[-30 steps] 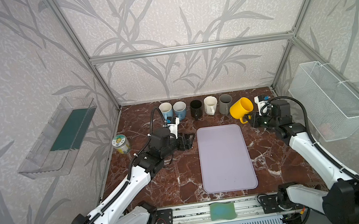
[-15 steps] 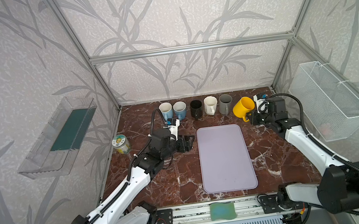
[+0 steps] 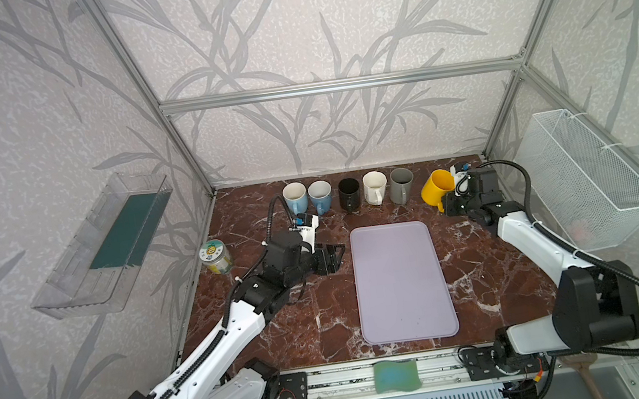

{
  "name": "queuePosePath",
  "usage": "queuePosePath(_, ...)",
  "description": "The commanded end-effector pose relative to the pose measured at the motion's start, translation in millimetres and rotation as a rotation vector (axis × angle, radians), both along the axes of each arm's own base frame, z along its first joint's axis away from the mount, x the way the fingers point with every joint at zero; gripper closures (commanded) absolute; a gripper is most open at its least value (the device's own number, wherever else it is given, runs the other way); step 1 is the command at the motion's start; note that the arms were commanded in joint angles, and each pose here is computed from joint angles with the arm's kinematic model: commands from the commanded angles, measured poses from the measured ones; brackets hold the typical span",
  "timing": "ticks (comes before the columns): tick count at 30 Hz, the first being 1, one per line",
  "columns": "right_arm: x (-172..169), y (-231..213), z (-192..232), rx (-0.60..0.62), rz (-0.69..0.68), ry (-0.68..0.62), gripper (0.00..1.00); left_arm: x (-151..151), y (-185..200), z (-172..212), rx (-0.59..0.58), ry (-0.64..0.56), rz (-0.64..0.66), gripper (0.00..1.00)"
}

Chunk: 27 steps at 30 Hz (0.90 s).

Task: Turn the mug right side up
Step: 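Carry the yellow mug with the right gripper to beside the grey mug, then lower the yellow mug upright onto the table beside the grey mug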

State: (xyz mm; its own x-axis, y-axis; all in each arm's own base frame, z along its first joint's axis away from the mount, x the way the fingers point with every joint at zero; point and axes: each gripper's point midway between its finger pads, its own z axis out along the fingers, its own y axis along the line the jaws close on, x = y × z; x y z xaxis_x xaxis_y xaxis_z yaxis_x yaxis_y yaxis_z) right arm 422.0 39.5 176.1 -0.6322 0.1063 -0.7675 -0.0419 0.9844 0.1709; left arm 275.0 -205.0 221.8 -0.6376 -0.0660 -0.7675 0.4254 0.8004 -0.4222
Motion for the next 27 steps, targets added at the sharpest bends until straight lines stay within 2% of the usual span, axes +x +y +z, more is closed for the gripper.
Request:
queuePosePath(1, 31, -9, 47, -0.041, -0.035, -0.171, 1.0, -6, 5, -5, 0.034, -0.003, -0.002, 0.22)
queuePosePath(11, 58, -20, 25, -0.088, -0.095, -0.146, 1.0, -11, 10, -6, 0.042, 0.003, 0.009, 0.22)
queuePosePath(27, 98, -22, -19, -0.111, -0.108, -0.078, 1.0, -21, 9, -2, 0.004, 0.018, 0.007, 0.22)
